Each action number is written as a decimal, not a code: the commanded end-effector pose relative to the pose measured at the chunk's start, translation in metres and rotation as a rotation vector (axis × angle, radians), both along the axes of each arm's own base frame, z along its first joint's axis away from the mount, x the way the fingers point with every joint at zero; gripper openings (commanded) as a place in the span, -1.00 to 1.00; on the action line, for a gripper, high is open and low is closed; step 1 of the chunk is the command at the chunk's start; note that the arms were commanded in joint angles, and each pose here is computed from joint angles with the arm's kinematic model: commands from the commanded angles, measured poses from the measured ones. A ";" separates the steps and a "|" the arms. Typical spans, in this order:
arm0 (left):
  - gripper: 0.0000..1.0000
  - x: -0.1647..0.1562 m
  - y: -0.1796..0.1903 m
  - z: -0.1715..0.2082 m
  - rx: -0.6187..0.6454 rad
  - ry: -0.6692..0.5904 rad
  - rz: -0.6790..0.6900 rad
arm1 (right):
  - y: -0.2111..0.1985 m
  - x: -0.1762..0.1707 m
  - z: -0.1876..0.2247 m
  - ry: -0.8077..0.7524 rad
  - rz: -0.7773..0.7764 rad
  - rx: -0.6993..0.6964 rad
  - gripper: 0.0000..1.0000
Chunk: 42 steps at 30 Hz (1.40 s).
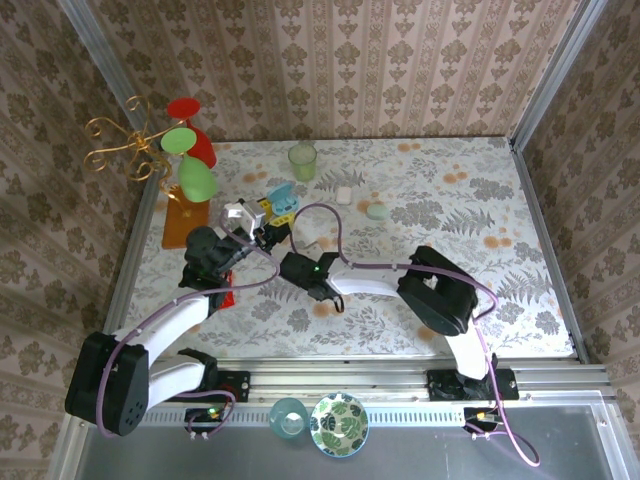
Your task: Insert the wireless bluetooth earbuds into the charging case
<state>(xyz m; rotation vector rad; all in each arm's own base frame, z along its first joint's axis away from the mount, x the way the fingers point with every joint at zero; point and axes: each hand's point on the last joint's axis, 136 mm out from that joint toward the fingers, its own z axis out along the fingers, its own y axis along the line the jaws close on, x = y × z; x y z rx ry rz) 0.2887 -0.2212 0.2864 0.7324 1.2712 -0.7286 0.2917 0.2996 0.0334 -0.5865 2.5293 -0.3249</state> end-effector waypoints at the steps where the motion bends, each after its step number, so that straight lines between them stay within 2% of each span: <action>1: -0.50 0.000 0.002 0.006 -0.014 -0.036 -0.002 | -0.004 0.005 0.041 -0.072 -0.032 0.127 -0.61; 7: -0.50 0.000 -0.003 0.007 -0.012 -0.051 -0.018 | -0.024 0.005 0.082 -0.146 -0.092 0.352 -0.62; 13: -0.50 -0.001 -0.009 0.003 0.001 -0.068 -0.032 | -0.038 0.006 0.145 -0.214 -0.114 0.708 -0.64; 17: -0.51 -0.003 -0.017 -0.001 0.019 -0.092 -0.045 | -0.037 0.006 0.193 -0.215 -0.072 0.979 -0.64; 23: -0.52 -0.004 -0.028 -0.006 0.017 -0.120 -0.070 | -0.018 0.002 0.259 -0.230 0.073 1.207 -0.63; 32: -0.52 -0.011 -0.051 -0.009 0.020 -0.119 -0.137 | 0.019 0.005 0.300 -0.206 0.202 1.331 -0.64; 42: -0.53 -0.015 -0.060 -0.007 0.001 -0.121 -0.172 | 0.042 0.016 0.296 -0.185 0.228 1.314 -0.64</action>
